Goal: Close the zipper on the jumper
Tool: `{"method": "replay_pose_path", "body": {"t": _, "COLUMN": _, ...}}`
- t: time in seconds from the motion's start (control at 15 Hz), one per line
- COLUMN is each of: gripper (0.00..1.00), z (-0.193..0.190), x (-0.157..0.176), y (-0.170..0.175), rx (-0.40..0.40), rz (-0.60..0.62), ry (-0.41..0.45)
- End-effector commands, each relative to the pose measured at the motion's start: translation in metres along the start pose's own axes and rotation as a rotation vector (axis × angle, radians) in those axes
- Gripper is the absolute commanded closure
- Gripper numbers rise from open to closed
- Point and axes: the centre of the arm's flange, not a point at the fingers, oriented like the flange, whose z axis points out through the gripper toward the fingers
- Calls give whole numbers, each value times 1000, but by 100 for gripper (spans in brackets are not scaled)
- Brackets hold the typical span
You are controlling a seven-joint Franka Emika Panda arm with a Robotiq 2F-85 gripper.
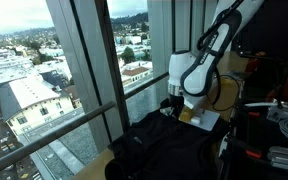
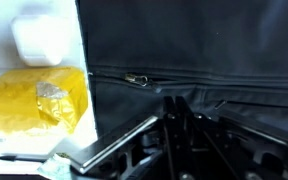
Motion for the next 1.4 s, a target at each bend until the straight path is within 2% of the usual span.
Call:
{"method": "replay_pose_path", "body": {"t": 0.0, "gripper": 60, "z": 2, "x": -9, "y": 0, "rx": -37, "rz": -30, "ry": -30}}
{"method": "replay_pose_path", "body": {"t": 0.47, "gripper": 9, "z": 29, "x": 0, "y": 4, "rx": -82, "rz": -67, "ry": -34}}
{"method": "replay_pose_path", "body": {"t": 0.53, "gripper": 2, "z": 30, "x": 2, "y": 4, "rx": -86, "rz": -69, "ry": -31}}
{"method": "replay_pose_path", "body": {"t": 0.6, "gripper": 0, "z": 31, "x": 5, "y": 3, "rx": -89, "rz": -72, "ry": -28}}
{"method": "replay_pose_path", "body": {"t": 1.0, "gripper": 0, "z": 43, "x": 4, "y": -2, "rx": -104, "rz": -81, "ry": -29}}
{"method": "replay_pose_path", "body": {"t": 1.07, "gripper": 8, "z": 46, "x": 4, "y": -2, "rx": -106, "rz": -79, "ry": -31}}
{"method": "replay_pose_path", "body": {"t": 1.2, "gripper": 32, "z": 49, "x": 6, "y": 0, "rx": -111, "rz": -75, "ry": -32}}
{"method": "replay_pose_path", "body": {"t": 1.33, "gripper": 49, "z": 52, "x": 10, "y": 5, "rx": -117, "rz": -69, "ry": -30}}
